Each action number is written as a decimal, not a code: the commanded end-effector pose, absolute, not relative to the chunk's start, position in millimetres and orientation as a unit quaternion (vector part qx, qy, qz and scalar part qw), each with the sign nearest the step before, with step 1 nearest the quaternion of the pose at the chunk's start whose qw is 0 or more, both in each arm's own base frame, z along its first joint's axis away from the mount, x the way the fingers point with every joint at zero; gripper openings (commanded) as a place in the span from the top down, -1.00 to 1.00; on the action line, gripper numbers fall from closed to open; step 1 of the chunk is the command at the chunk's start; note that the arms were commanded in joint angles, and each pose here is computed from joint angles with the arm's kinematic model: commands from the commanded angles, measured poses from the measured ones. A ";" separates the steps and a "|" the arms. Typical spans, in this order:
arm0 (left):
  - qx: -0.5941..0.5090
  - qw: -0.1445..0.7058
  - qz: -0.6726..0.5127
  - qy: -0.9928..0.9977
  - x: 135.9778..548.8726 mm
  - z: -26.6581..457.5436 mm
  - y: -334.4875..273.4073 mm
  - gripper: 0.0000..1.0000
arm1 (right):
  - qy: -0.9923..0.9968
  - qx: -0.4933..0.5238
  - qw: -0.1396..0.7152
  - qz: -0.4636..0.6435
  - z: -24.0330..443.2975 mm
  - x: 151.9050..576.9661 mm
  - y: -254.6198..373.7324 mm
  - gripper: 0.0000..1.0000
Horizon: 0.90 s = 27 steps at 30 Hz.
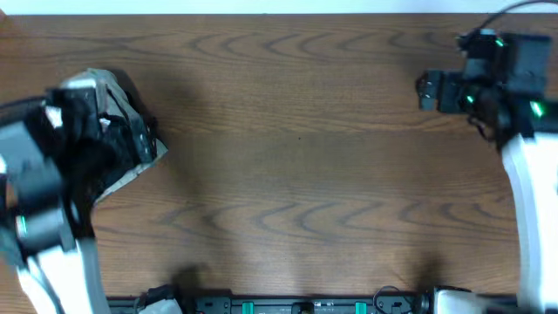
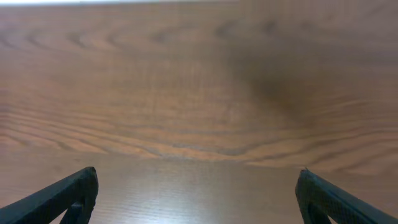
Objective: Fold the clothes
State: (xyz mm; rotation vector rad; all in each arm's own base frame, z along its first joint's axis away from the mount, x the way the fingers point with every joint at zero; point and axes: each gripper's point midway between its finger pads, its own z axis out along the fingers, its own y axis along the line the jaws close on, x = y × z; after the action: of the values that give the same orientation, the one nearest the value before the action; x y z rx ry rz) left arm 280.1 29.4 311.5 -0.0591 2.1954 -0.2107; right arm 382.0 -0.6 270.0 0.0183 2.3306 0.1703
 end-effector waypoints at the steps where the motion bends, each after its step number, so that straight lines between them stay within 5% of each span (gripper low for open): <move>1: -0.009 0.479 -0.070 0.875 244.6 310.5 16.7 -0.96 | 0.905 0.023 0.421 0.053 279.1 343.6 -0.3 -0.99; 11: 0.008 0.553 -0.048 0.832 168.2 297.9 -11.4 -0.96 | 0.860 0.015 0.508 0.044 268.5 248.8 5.6 -0.98; 27: 0.005 0.545 -0.050 0.837 156.7 290.5 -15.5 -0.96 | 0.938 0.027 0.344 0.048 196.6 168.2 9.5 -0.99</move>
State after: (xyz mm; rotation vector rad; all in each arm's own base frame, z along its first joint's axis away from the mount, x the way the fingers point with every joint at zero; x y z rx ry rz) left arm 156.9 -15.5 292.2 0.0111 1.9808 -0.1203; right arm 168.7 8.6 198.5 0.0753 2.4303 0.1250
